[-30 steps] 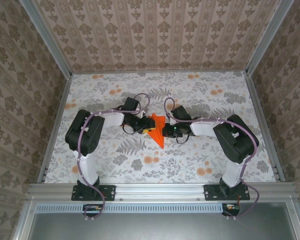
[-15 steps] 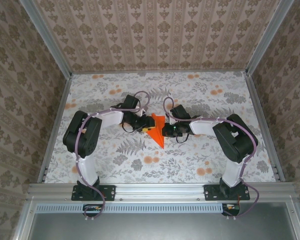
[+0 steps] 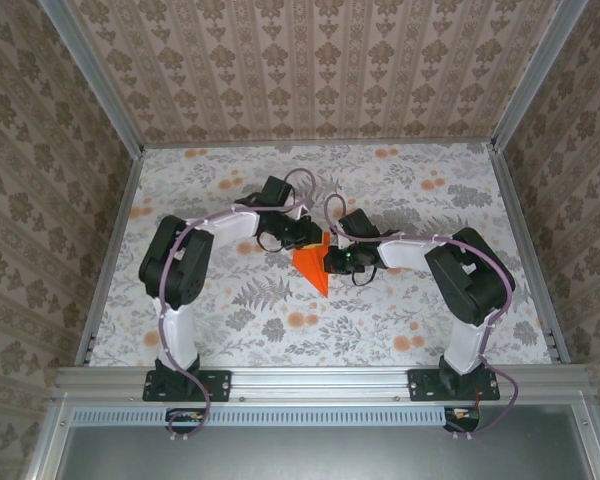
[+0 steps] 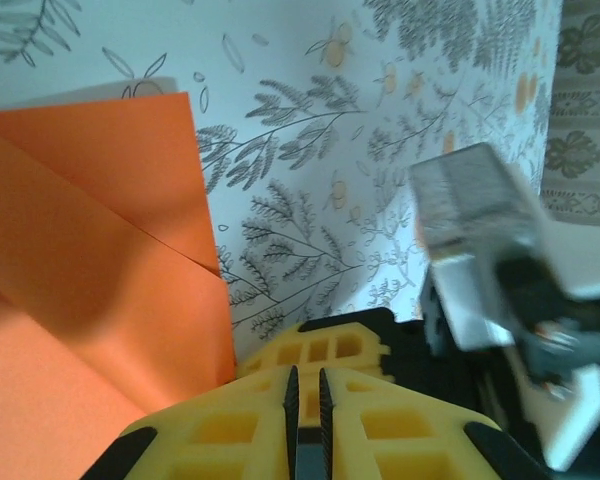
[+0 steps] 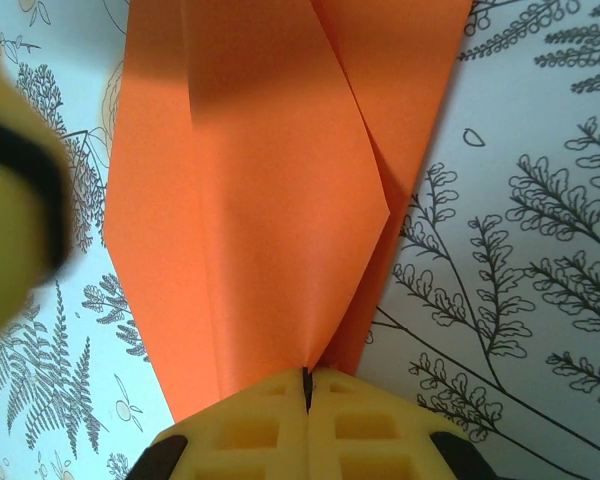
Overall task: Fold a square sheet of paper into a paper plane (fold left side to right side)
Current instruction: Fourth fold the wing at the center of the table.
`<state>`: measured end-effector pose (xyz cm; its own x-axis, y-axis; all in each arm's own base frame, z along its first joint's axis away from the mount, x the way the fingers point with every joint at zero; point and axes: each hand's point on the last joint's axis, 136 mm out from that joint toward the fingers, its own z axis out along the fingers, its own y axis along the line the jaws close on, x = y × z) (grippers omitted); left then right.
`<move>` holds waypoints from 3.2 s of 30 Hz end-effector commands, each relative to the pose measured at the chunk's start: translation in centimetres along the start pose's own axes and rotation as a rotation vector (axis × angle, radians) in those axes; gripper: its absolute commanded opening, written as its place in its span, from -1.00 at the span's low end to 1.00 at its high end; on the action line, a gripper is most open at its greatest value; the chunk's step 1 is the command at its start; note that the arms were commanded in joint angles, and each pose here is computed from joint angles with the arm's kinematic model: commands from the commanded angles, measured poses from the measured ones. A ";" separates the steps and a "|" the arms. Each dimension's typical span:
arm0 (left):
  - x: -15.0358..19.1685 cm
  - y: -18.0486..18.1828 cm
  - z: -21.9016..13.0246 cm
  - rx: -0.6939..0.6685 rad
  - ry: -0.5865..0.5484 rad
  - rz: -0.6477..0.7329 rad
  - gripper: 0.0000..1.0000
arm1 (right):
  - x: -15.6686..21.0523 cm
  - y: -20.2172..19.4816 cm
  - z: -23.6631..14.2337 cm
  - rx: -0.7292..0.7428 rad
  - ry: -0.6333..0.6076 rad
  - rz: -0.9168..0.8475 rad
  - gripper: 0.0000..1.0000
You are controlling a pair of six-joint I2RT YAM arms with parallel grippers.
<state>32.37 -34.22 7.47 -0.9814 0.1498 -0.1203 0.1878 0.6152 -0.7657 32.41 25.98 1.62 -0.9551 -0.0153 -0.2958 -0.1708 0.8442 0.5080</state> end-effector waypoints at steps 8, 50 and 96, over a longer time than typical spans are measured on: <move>0.5 2.6 2.1 -0.031 0.060 -0.033 -0.67 | 3.6 -3.1 1.1 0.128 0.131 0.028 -0.96; 3.8 7.8 3.2 -0.137 0.093 -0.133 -0.71 | 1.7 6.2 -2.5 -0.218 0.078 0.010 -0.74; 3.7 7.9 3.0 -0.152 0.094 -0.133 -0.71 | 8.4 0.4 0.0 -0.013 0.316 0.093 -0.77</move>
<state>31.98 -33.45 2.32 -0.9870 0.1464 -0.0658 0.1457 0.6457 -0.7496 27.16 27.93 1.39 -0.9892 -0.1055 -0.1018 -0.1452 0.7999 0.5823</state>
